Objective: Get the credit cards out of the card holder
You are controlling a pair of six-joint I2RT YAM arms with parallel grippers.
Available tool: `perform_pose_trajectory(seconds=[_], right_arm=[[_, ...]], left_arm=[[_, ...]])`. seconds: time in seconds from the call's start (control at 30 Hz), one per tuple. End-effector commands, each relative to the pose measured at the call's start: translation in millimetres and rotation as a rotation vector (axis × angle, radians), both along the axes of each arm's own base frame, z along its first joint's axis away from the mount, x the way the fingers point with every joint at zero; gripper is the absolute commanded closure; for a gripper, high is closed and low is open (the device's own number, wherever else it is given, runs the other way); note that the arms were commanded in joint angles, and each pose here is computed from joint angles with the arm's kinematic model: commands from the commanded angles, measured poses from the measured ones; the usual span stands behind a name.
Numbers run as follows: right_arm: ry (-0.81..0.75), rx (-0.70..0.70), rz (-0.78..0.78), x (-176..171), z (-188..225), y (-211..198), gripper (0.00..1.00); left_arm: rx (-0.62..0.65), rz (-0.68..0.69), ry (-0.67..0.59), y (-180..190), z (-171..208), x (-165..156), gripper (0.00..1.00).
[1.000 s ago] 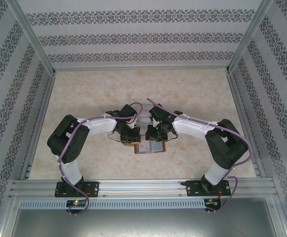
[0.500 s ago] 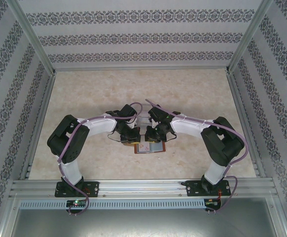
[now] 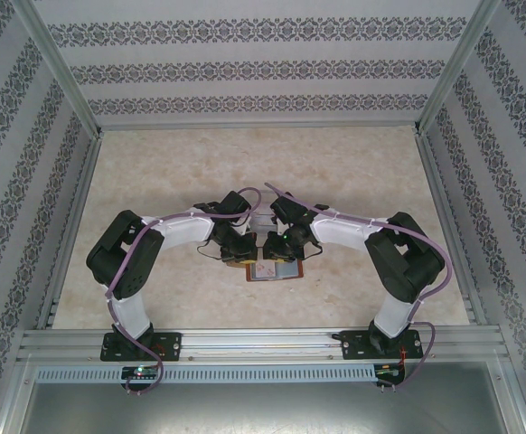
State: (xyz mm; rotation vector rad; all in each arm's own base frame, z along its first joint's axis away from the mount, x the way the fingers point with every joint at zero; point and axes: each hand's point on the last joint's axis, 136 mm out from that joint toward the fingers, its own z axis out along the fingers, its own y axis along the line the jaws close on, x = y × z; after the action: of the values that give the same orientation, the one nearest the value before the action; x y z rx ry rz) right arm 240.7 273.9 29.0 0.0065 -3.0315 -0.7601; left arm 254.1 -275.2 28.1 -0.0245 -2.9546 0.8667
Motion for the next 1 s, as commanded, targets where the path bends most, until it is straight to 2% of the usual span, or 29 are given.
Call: perform_pose_trajectory(seconds=[0.0,0.5,0.7,0.97], right_arm=[[-0.005,-0.070,-0.007,1.1,-3.1,-13.1,0.69],[-0.049,-0.007,-0.024,6.6,22.1,-10.1,0.66],[-0.042,-0.006,-0.026,7.4,19.4,-14.1,0.66],[-0.021,0.000,-0.016,6.7,10.5,-13.1,0.66]], left_arm=[[0.043,-0.023,0.011,4.7,-5.2,-7.8,0.98],[0.025,-0.021,-0.026,1.4,16.1,-1.3,0.97],[-0.005,-0.033,-0.029,-10.3,23.8,-0.6,0.97],[-0.025,-0.051,-0.005,-25.5,15.2,-1.3,0.98]])
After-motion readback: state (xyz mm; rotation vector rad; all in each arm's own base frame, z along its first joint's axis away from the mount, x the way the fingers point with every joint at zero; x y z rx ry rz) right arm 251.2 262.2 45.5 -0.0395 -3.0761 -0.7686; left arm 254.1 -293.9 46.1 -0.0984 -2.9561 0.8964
